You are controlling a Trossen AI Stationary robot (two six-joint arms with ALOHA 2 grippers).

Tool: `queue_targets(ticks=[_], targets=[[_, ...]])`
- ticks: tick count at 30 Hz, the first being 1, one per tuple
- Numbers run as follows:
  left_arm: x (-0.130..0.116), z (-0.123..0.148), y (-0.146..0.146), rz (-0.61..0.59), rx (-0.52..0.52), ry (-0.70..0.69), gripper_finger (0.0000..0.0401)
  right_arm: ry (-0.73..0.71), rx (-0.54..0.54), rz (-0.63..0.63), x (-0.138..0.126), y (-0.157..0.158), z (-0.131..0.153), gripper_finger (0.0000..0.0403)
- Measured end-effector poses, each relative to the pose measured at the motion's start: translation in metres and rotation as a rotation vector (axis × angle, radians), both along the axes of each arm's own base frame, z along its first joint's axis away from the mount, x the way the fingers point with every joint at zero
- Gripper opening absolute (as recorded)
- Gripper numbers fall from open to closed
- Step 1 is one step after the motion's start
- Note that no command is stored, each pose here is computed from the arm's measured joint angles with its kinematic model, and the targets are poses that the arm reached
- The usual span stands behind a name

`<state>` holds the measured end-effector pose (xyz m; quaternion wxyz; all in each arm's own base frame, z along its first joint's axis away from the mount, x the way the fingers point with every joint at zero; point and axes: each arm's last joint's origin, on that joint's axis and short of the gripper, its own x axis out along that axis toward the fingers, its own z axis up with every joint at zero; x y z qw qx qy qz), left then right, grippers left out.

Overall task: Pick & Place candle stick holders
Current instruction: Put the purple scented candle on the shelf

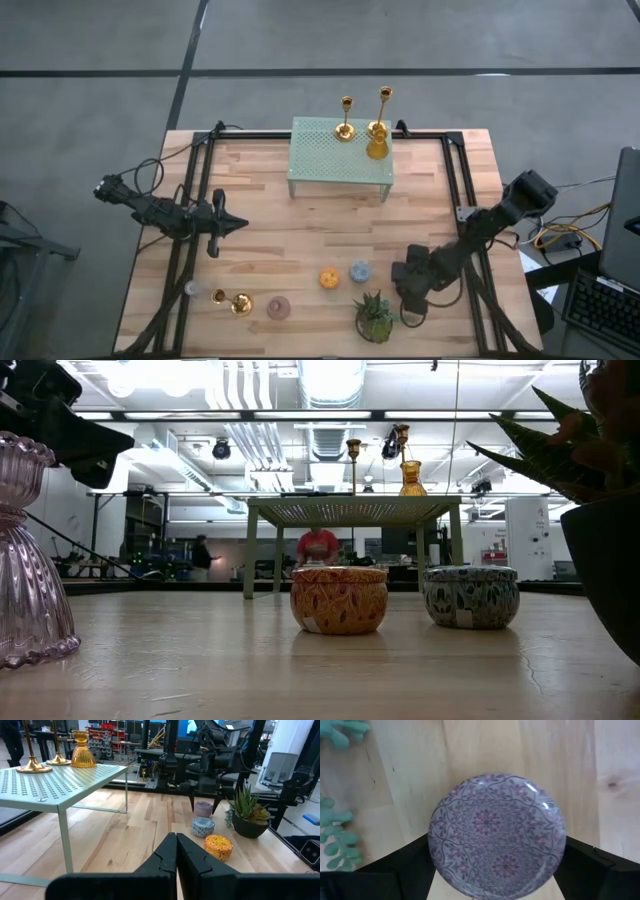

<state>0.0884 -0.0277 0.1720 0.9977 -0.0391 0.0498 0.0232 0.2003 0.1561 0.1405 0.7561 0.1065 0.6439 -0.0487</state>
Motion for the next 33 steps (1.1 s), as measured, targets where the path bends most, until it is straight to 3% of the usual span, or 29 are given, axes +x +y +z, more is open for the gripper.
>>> queue_targets(ticks=[33], targets=[[0.0000,0.0000,0.0000,0.001,0.000,0.000,0.0005,-0.053,-0.022,-0.014,0.0070,0.0047,0.0017,0.0327]])
